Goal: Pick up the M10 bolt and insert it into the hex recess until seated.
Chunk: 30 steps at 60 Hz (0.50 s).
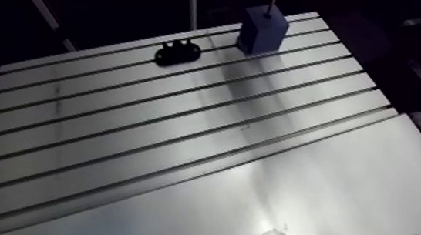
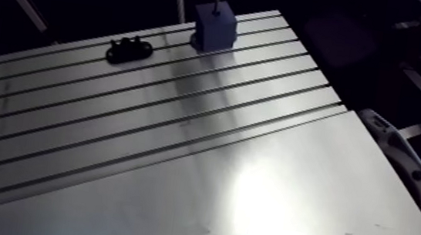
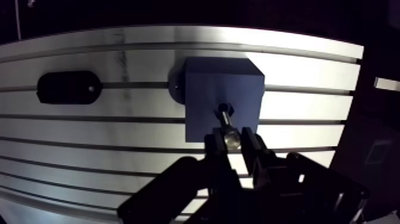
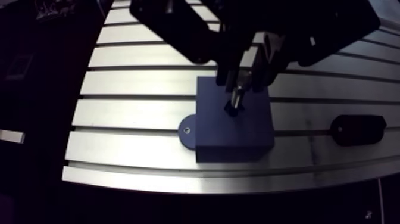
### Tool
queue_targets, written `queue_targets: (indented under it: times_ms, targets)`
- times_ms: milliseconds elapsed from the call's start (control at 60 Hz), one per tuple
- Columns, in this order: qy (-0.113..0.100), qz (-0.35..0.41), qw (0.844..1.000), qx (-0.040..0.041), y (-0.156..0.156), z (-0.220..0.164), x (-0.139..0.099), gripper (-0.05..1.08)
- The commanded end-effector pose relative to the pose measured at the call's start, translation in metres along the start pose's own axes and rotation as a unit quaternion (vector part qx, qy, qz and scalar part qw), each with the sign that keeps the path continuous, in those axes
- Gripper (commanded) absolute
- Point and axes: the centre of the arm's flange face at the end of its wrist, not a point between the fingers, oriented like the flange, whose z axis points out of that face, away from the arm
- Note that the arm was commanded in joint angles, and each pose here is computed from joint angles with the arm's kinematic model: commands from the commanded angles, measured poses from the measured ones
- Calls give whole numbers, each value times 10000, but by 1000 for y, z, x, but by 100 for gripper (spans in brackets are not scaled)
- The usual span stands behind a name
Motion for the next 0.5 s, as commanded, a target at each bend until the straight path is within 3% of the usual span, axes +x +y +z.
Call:
queue_targets:
  times_ms: [17,500]
  targets:
    - [-15,15,10000,7,1,2,0,96]
    - [-23,16,10000,9,0,4,1,96]
